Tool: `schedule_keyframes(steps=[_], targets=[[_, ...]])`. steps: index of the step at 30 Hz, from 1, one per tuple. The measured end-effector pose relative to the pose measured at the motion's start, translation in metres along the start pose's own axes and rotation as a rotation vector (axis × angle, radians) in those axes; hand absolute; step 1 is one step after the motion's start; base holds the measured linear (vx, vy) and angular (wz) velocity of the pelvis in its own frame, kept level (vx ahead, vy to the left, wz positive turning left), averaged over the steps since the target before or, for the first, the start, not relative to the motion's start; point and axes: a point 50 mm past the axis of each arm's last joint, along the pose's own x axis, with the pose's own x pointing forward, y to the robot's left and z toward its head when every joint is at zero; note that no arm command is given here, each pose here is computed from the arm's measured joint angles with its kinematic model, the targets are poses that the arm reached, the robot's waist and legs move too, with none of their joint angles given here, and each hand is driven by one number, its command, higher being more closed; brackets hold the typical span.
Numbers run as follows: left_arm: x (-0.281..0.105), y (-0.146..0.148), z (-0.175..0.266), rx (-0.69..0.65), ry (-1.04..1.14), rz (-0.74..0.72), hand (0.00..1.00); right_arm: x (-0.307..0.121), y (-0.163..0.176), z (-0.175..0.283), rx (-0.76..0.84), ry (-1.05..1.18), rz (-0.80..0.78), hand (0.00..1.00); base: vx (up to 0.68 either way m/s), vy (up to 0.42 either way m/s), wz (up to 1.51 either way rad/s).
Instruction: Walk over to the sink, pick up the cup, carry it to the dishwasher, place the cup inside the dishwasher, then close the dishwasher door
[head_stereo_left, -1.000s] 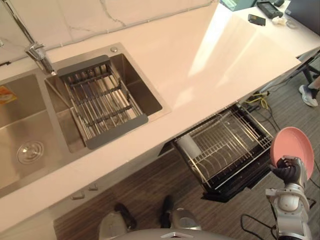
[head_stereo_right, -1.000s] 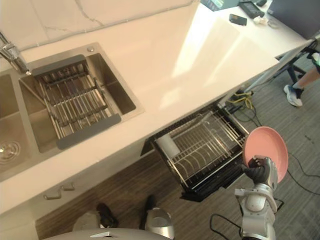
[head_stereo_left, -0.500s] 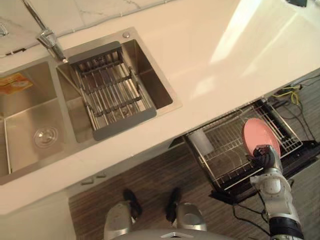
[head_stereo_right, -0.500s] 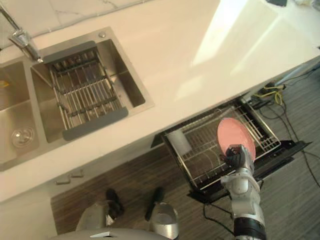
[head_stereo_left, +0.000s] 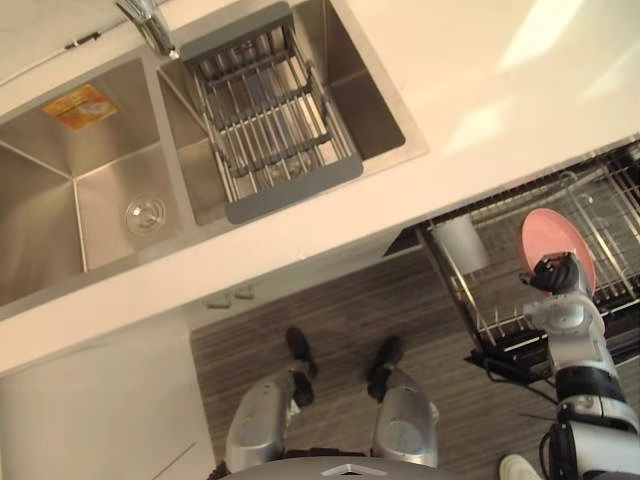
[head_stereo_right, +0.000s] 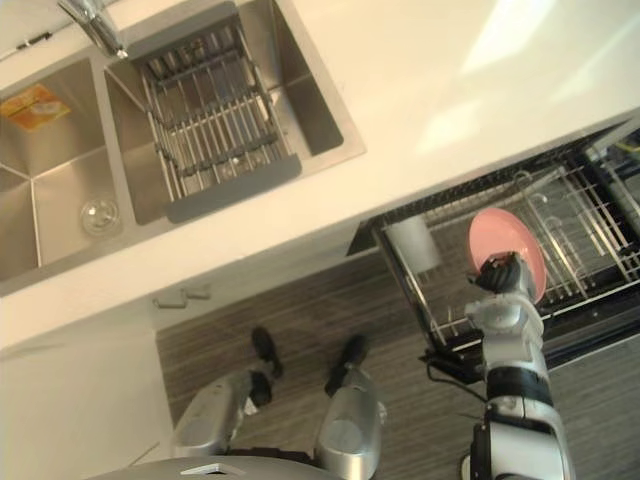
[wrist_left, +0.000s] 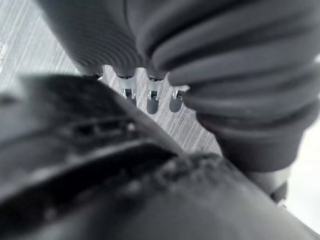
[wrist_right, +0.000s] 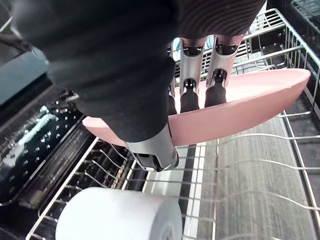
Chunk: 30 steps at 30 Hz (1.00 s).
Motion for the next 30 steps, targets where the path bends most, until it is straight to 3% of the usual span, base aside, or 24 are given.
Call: schedule_keyframes(steps=[5, 6, 10, 21, 26, 30], targets=[[0.004, -0.014, 0.01, 0.033, 0.0, -0.04, 0.0, 0.021, -0.025, 0.023, -0.013, 0.033, 0.0, 1.0, -0.02, 0.065, -0.08], [0.005, -0.017, 0.012, 0.044, -0.001, -0.048, 0.0, 0.023, -0.028, 0.025, -0.002, 0.058, -0.007, 0.0, 0.04, 0.009, 0.08], [0.006, -0.02, 0.013, 0.048, 0.007, -0.052, 0.0, 0.027, -0.034, 0.021, 0.108, 0.16, -0.063, 0.0, 0.06, -0.038, 0.05], [0.006, -0.019, 0.011, 0.075, 0.036, -0.053, 0.0, 0.027, -0.059, 0.024, 0.221, 0.19, -0.3, 0.0, 0.05, -0.084, -0.01], [0.005, -0.018, 0.01, 0.083, 0.049, -0.031, 0.0, 0.02, -0.076, 0.028, 0.329, 0.1, -0.388, 0.0, 0.04, -0.064, -0.01], [0.004, -0.011, 0.011, 0.098, 0.037, 0.016, 0.0, -0.002, -0.093, 0.047, 0.462, -0.116, -0.475, 0.0, 0.04, -0.046, -0.04]])
